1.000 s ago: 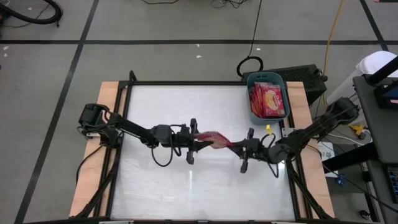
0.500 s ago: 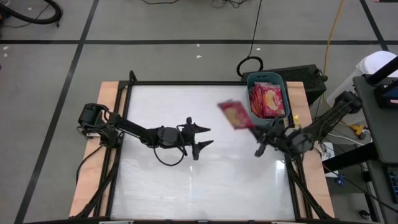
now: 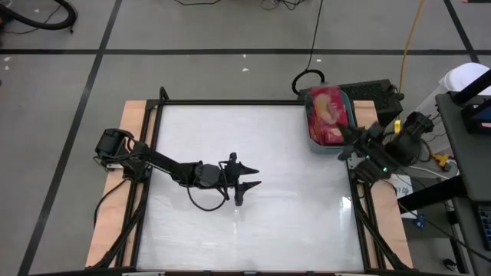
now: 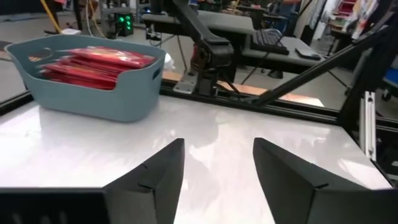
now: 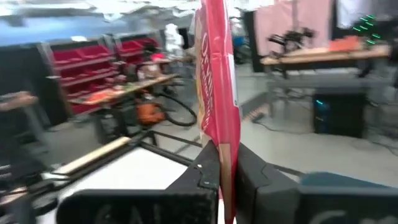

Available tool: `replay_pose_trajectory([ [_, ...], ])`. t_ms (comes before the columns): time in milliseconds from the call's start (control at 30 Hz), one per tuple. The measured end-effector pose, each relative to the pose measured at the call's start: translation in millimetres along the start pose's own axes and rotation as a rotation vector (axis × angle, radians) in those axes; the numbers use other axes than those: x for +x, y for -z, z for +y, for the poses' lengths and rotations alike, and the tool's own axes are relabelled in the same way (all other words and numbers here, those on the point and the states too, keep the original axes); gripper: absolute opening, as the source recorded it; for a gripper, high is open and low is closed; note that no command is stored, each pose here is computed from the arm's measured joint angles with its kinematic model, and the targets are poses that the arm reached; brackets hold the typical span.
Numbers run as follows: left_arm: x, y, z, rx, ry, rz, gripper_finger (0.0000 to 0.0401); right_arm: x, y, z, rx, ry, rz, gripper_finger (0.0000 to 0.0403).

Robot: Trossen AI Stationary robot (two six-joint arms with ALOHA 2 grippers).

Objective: Sort popcorn bags into baskets
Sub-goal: Put the red popcorn bag into the blue bin

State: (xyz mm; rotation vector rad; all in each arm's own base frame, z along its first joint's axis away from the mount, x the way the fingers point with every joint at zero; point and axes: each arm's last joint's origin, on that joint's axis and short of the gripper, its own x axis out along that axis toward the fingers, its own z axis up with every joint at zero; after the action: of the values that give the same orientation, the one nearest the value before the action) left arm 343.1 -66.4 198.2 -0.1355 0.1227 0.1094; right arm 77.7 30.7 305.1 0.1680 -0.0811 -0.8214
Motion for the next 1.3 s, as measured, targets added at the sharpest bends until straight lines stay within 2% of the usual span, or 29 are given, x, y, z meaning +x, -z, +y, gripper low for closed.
replay_pose_trajectory([
  [133,-2,1,-7,-0.012,0.019,0.003,0.0179,-2,-6,-16,0.055,-0.020,0.008,0.0008],
  [233,-4,2,-13,-0.012,0.038,0.003,0.0170,-4,-6,-21,0.132,-0.089,0.004,0.0009],
  [333,-5,2,-17,0.000,0.051,-0.004,0.0164,-5,-4,-22,0.157,-0.137,0.007,0.0009],
  [467,-6,0,-18,0.028,0.057,-0.020,0.0159,-6,-4,-25,0.158,-0.089,0.031,0.0009],
  [567,-6,0,-18,0.027,0.058,-0.025,0.0159,-6,-2,-25,0.225,-0.090,0.034,0.0009],
  [767,-7,0,-20,0.007,0.064,-0.024,0.0159,-7,18,-25,0.280,-0.089,0.037,0.0004],
  [967,-9,0,-27,0.020,0.089,-0.039,0.0159,-6,31,-36,0.365,-0.085,0.039,0.0003],
  [1100,-9,-2,-27,0.022,0.090,-0.056,0.0159,-4,27,-51,0.409,-0.082,0.041,0.0003],
  [1200,-9,-3,-27,0.020,0.090,-0.065,0.0159,-4,21,-55,0.364,-0.069,0.034,0.0003],
  [1300,-9,-4,-26,0.013,0.087,-0.070,0.0159,-3,18,-59,0.371,-0.047,0.027,0.0002],
])
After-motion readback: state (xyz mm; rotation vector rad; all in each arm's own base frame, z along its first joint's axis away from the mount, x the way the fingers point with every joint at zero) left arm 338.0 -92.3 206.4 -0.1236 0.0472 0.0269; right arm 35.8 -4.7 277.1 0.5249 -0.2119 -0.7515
